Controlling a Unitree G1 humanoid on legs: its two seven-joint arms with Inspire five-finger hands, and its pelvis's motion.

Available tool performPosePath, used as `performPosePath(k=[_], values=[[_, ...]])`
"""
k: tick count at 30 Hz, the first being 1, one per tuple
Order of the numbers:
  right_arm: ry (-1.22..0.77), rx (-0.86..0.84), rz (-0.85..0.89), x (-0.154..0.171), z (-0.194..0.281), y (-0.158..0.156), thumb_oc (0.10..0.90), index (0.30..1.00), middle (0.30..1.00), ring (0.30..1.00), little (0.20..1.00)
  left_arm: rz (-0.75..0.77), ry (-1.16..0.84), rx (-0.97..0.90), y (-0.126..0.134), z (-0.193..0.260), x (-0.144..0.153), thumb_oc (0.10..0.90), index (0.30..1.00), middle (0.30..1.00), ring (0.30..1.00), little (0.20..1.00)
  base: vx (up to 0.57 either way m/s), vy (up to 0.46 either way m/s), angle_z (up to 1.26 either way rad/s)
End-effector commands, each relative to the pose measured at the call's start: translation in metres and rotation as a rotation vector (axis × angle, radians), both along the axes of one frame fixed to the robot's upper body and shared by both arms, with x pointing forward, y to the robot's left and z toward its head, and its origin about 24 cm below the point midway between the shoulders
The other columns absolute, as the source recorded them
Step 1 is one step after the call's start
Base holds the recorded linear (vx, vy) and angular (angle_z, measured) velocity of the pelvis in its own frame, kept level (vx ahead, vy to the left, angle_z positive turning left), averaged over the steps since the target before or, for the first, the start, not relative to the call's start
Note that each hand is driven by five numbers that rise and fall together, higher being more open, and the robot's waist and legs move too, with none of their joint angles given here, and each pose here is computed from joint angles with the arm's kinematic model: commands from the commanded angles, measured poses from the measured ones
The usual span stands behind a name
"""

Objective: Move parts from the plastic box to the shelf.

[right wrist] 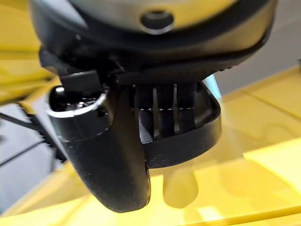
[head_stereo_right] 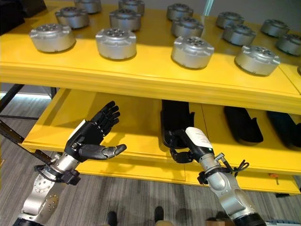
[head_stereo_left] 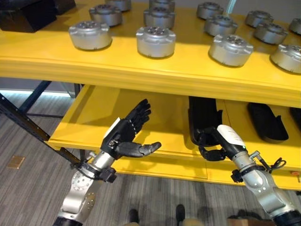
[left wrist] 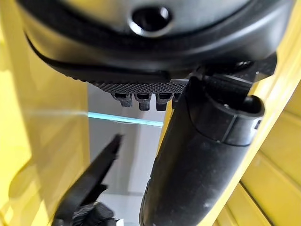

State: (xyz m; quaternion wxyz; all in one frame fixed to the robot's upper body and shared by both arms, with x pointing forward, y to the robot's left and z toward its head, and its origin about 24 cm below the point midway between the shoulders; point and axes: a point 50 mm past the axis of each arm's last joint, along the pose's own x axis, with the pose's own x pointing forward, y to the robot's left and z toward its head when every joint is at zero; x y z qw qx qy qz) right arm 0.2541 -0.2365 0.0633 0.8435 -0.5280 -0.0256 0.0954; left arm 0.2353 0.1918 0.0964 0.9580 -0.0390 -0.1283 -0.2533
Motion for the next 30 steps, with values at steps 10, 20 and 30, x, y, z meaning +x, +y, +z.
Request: performPosePath(k=[10, 20, 30], values=[[-0.106, -0.158, 0.038, 0.054, 0.039, 0.003, 0.400, 0.300, 0.300, 0.300, 0.300, -0.073, -0.215, -0.026, -0.013, 0.043, 0.010, 0.900, 1.000, 1.000, 1.000, 1.000, 0.01, -0.079, 0.01], [-0.031, -0.176, -0.039, 0.076, 0.035, -0.005, 0.400, 0.300, 0.300, 0.300, 0.300, -0.081, -0.255, -0.051, -0.016, 0.056, 0.014, 0.900, 1.000, 1.000, 1.000, 1.000, -0.02, -0.025, 0.04], [-0.028, -0.170, -0.147, 0.094, 0.041, -0.015, 0.400, 0.300, 0.300, 0.300, 0.300, -0.103, -0.302, -0.030, -0.024, 0.069, 0.019, 0.900, 1.000, 1.000, 1.000, 1.000, -0.07, -0.036, 0.03]])
